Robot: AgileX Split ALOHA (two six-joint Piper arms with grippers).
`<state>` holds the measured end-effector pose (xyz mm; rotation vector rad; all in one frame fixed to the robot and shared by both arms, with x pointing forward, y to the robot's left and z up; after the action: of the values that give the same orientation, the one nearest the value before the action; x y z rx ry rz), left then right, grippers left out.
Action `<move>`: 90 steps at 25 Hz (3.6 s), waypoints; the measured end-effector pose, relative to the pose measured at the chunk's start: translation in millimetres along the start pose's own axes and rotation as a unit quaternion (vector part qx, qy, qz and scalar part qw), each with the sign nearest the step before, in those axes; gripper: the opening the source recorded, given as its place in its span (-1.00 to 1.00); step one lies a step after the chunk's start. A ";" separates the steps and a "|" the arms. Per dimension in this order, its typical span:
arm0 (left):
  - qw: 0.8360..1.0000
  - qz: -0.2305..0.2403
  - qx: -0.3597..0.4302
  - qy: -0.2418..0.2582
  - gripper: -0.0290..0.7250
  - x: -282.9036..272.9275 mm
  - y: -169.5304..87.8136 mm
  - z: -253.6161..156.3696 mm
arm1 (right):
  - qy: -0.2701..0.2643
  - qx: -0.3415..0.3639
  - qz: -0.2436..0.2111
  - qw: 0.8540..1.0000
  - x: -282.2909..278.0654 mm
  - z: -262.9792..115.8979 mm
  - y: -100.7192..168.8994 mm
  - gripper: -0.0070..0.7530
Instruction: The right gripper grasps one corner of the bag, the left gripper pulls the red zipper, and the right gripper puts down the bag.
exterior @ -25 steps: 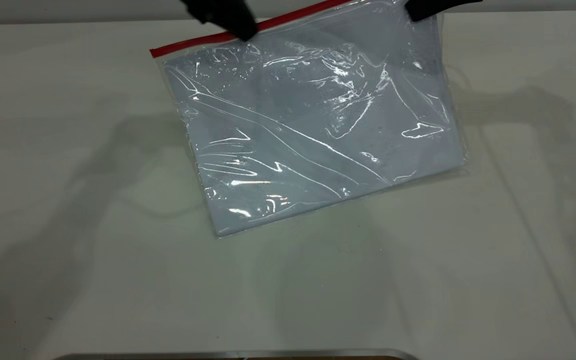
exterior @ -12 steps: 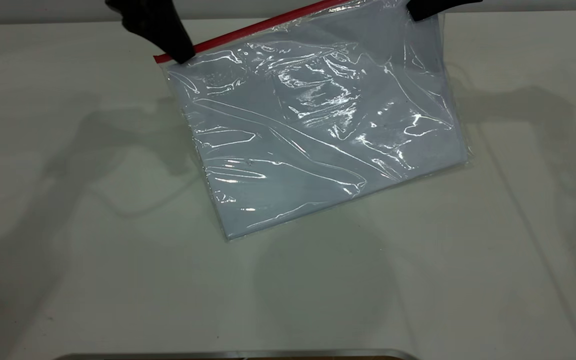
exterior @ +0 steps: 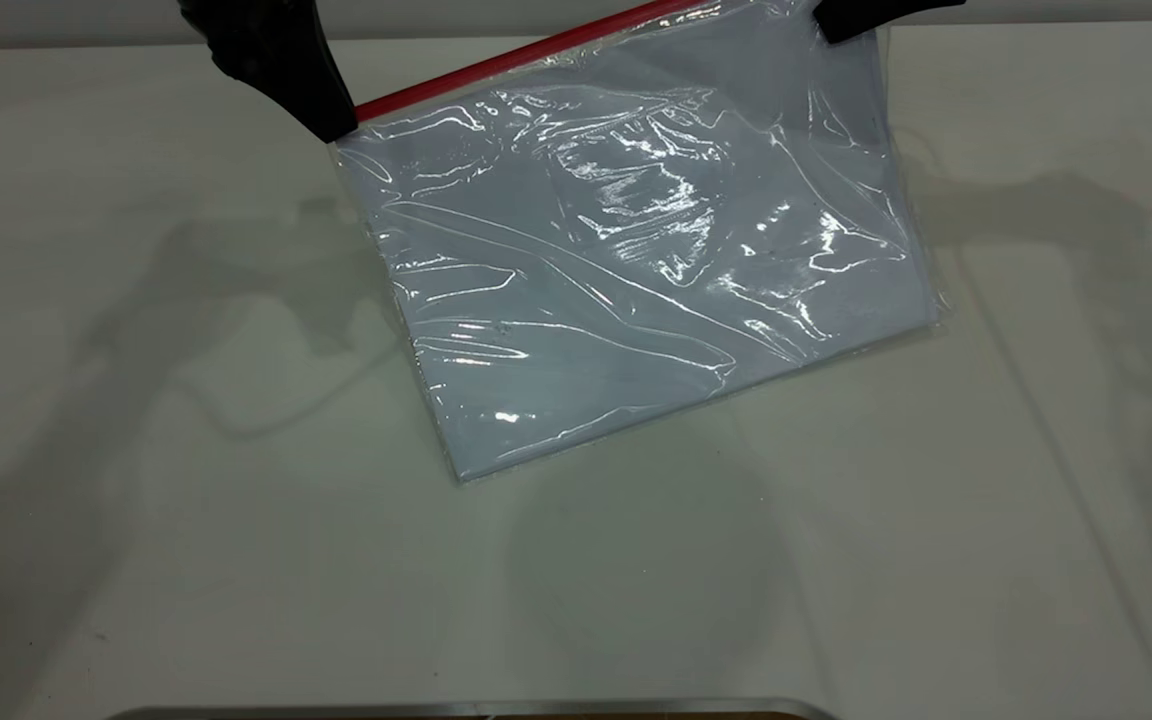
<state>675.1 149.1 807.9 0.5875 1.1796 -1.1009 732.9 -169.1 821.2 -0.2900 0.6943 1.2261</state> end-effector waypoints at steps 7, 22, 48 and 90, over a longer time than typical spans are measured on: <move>0.997 0.017 -0.071 0.006 -0.23 -0.4 6.3 -3.2 | 0.005 0.021 -0.015 1.000 -2.2 -2.8 -5.9 -0.53; 0.970 0.148 -0.191 -0.037 0.64 -131.9 8.5 26.6 | 0.028 -0.009 -0.183 0.983 -116.4 93.5 -4.9 0.60; 0.852 0.306 -0.342 -0.253 0.64 -402.3 -177.8 -22.2 | -0.125 -0.012 -0.453 0.883 -363.6 124.5 391.8 0.53; 0.836 0.268 -0.424 -0.221 0.64 -190.6 -307.5 -222.0 | -0.044 0.073 -0.429 0.899 -248.9 -54.7 398.7 0.53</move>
<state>304.5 284.5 964.3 -0.0594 0.8819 -0.1385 302.8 -255.6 998.4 -0.3597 0.4841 0.3365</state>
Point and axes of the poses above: a point on each arm's last joint axis where the gripper is mounted, x pointing out along that axis toward the gripper, y along the wrist's bending axis when the last joint is at zero, z = x × y, the point moved 9 cm from there along x, pointing out along that axis toward the gripper, and after that the axes turned 10 degrees about -x, right-handed, at the moved point
